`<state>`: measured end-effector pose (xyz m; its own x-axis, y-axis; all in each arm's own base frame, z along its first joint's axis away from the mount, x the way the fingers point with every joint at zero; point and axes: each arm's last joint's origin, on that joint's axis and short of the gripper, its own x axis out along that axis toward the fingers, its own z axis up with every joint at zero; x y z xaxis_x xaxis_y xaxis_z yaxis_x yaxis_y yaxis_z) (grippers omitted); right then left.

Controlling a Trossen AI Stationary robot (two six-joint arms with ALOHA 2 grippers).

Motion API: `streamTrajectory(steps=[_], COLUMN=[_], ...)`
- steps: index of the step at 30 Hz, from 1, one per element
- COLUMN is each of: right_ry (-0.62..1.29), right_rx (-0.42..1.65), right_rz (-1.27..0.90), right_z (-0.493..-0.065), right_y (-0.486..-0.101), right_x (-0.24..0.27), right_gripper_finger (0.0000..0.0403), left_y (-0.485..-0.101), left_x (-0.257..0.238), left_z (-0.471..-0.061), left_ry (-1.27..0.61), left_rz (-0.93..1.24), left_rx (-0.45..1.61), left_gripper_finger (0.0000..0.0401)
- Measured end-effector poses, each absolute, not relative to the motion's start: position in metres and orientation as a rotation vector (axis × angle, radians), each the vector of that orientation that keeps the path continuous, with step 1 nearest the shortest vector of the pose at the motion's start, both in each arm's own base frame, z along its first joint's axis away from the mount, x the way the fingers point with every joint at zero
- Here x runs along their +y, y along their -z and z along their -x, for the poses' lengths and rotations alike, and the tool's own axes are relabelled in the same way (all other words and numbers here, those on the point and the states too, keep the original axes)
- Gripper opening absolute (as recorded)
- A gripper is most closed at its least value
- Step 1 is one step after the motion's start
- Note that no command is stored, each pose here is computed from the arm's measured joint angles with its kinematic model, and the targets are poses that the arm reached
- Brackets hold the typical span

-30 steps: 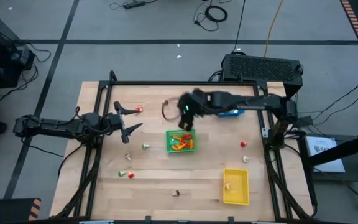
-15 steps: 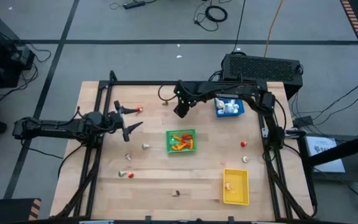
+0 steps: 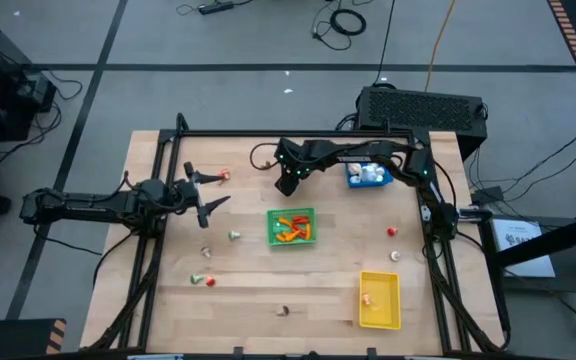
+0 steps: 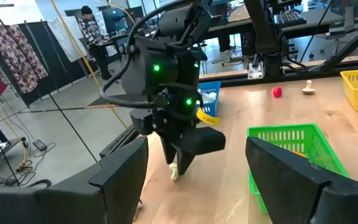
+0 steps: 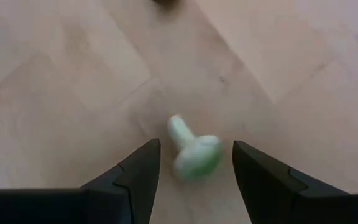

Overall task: Sort produce into baskets
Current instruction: Put the green mushroom into the yellow bin

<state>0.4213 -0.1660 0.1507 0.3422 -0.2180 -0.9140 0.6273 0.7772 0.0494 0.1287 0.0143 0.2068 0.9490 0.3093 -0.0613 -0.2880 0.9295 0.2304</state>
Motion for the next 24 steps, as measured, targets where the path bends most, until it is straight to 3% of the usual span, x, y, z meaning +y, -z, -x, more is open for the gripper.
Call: streamTrajectory(steps=[8,19,24], right_ry=[0.574,0.552,0.513], right_rx=[1.088,1.103,1.107], right_rz=[-0.432,-0.413,-0.428], right_z=[-0.421,-0.421,-0.418], right_y=[-0.151,-0.151,-0.161], right_x=[-0.166,-0.166,-0.164], right_gripper_finger=[0.0181,0.0075,0.0047], left_y=[-0.207,-0.207,-0.207], left_x=[0.014,0.014,0.014], left_z=[-0.129,-0.129,-0.129], left_ry=[-0.306,-0.306,-0.306], left_rz=[-0.222,-0.223,-0.223], left_rx=[0.097,0.097,0.097], left_gripper_finger=[0.0279,0.0279,0.0279])
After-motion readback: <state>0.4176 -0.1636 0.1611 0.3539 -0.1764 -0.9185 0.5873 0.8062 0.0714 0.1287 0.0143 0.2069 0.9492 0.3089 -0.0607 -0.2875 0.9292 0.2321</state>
